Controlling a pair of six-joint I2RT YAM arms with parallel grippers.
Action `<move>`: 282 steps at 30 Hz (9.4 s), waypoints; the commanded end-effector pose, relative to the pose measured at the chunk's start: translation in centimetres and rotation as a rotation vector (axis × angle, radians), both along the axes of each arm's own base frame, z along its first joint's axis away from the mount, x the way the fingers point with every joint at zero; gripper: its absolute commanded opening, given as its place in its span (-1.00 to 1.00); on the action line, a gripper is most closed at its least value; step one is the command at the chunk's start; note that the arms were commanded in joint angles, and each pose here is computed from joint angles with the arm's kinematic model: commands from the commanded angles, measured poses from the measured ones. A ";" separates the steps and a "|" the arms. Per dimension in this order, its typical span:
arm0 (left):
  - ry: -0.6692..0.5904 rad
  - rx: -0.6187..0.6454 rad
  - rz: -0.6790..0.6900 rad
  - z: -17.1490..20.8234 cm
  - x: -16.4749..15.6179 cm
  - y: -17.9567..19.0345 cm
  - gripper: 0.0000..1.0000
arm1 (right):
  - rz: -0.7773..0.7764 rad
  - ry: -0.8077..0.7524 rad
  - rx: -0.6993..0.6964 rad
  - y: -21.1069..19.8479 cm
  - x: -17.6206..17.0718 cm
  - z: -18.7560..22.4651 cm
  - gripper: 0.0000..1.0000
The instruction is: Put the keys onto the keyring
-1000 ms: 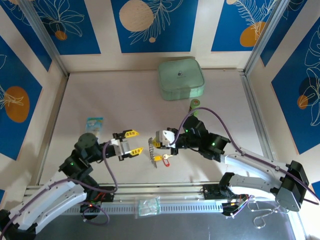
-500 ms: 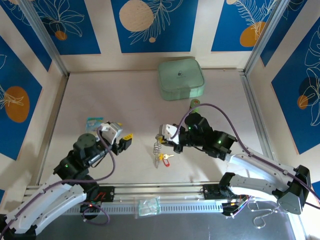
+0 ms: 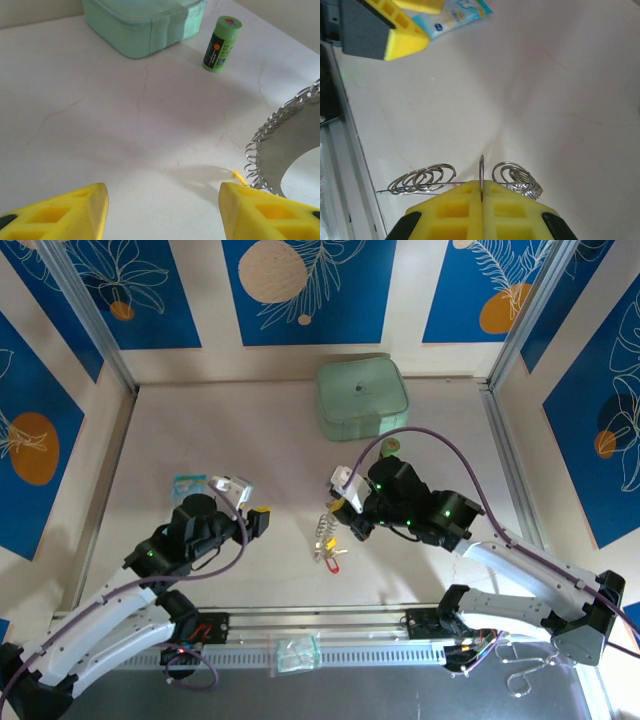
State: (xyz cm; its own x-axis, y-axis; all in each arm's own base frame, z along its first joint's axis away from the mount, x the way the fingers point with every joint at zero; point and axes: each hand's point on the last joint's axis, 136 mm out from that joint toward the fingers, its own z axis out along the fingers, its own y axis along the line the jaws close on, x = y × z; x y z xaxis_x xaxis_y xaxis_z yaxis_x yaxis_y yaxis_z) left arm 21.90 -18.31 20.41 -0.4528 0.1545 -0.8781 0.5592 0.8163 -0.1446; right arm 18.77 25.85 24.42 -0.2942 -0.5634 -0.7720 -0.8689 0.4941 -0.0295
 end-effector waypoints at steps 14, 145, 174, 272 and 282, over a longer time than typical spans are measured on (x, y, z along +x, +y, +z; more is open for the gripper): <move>0.171 -0.054 -0.059 -1.4 0.8 -3.8 0.12 | -0.200 0.007 -0.036 -4.6 3.0 1.7 -1.00; -0.944 0.335 -0.692 3.7 -5.7 -11.3 -0.08 | 0.370 0.249 0.327 4.9 0.4 1.0 -1.00; -0.888 0.265 -0.616 4.1 -5.3 -10.5 -0.10 | 0.361 0.279 0.337 5.2 0.5 1.0 -1.00; -0.358 0.008 -0.777 3.4 -3.6 -10.1 -0.42 | 0.596 -0.108 0.184 5.5 -1.4 -0.6 -1.00; -0.431 0.076 -0.820 2.3 -3.3 -10.3 -0.65 | 0.595 -0.183 0.145 5.5 -1.3 -1.2 -1.00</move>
